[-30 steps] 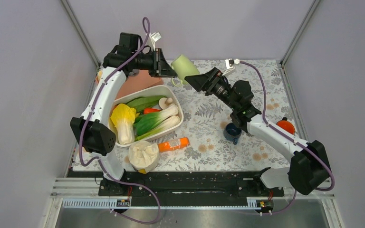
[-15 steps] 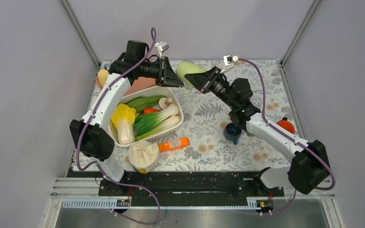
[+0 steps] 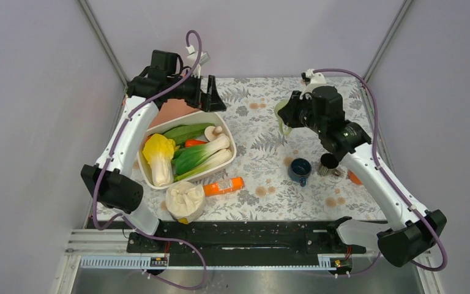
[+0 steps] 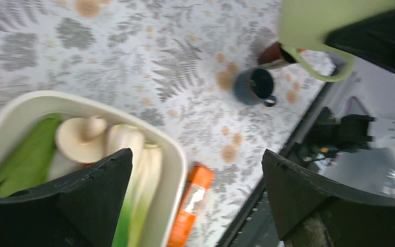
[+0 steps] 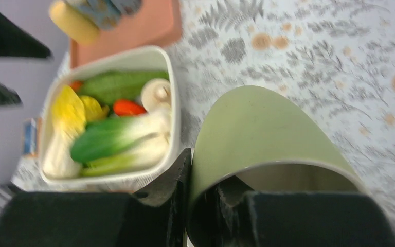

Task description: Turn the mug right side up

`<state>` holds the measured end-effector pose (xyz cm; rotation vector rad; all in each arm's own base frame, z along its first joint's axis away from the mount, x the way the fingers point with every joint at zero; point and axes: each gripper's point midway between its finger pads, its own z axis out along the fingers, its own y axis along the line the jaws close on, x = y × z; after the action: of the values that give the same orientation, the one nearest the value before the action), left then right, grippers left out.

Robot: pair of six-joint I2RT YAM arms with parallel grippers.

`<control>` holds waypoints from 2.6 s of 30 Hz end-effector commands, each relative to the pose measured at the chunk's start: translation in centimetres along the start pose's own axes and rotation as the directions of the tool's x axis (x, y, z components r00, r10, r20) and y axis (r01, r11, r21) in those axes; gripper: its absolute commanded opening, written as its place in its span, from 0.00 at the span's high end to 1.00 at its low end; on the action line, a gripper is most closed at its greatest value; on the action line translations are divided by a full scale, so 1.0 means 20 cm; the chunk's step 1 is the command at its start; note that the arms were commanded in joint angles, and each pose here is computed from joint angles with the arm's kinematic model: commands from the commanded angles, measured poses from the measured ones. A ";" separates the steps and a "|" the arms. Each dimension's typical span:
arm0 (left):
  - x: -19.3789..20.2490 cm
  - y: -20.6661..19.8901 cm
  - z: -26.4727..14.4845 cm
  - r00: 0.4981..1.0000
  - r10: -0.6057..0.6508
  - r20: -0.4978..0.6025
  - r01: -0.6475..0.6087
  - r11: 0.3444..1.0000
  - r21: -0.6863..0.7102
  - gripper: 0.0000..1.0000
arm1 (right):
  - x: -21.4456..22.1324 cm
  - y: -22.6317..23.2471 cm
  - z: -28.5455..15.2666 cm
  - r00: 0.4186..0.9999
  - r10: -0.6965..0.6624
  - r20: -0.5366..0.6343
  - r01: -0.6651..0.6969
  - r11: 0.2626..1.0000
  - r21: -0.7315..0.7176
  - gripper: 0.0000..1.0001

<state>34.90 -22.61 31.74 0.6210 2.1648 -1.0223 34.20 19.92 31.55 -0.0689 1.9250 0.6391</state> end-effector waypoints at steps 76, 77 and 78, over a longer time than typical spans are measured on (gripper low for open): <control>0.20 1.80 -0.88 0.998 -0.038 -0.058 -0.029 0.532 -0.847 0.01 | 0.69 -0.09 -0.47 0.851 -0.312 -0.423 0.381 0.920 0.087 0.02; 0.20 1.84 -0.88 0.998 -0.037 -0.051 -0.023 0.538 -0.842 0.01 | 0.70 -0.11 -0.46 0.848 -0.309 -0.430 0.381 0.920 0.091 0.02; 0.19 1.87 -0.88 0.999 -0.034 -0.040 -0.015 0.540 -0.841 0.01 | 0.71 -0.13 -0.46 0.848 -0.304 -0.434 0.379 0.920 0.096 0.02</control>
<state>47.54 10.29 16.59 0.2121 2.4576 0.0435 19.37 17.12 20.89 -0.4640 2.3417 0.2416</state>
